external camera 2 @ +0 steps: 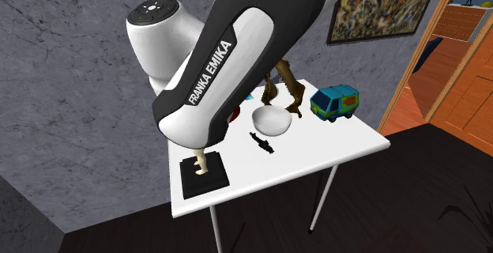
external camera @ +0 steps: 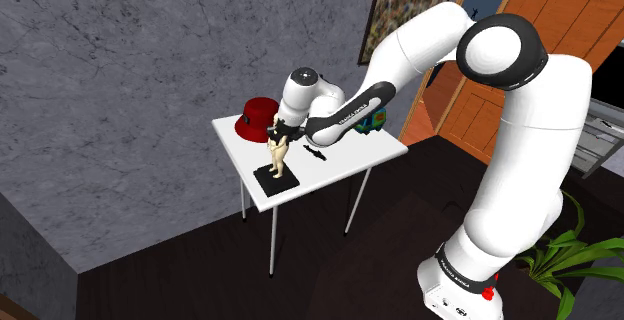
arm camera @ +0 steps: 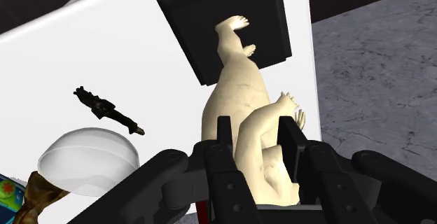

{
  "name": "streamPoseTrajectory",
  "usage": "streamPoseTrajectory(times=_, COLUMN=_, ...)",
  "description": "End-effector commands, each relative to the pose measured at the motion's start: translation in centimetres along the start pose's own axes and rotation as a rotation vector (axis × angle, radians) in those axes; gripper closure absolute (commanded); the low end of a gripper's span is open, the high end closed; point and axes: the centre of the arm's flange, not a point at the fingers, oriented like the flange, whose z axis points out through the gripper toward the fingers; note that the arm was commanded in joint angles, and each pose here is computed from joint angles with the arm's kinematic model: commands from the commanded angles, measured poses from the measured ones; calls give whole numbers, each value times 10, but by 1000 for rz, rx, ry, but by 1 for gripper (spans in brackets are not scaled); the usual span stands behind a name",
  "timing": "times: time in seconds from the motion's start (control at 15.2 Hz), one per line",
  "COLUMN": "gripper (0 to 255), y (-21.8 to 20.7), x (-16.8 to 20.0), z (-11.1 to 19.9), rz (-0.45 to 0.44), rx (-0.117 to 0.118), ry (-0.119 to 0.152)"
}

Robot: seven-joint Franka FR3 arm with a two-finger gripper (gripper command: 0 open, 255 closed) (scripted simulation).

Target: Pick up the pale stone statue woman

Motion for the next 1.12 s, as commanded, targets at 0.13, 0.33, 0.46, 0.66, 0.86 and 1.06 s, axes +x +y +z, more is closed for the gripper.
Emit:
streamPoseTrajectory(times=0.13, gripper=255, y=-1, x=2, z=-5, rz=0, rx=-1, ry=-1)
streamPoseTrajectory(times=0.33, gripper=255, y=-2, x=9, z=-19, rz=0, rx=-1, ry=-1)
streamPoseTrajectory(times=0.46, gripper=255, y=-2, x=13, z=-29, rz=0, rx=-1, ry=-1)
streamPoseTrajectory(times=0.66, gripper=255, y=-3, x=19, z=-44, rz=0, rx=-1, ry=-1)
streamPoseTrajectory(times=0.86, gripper=255, y=-5, x=25, z=-58, rz=0, rx=-1, ry=-1)
streamPoseTrajectory(times=1.06, gripper=255, y=-6, x=31, z=-73, rz=0, rx=-1, ry=-1)
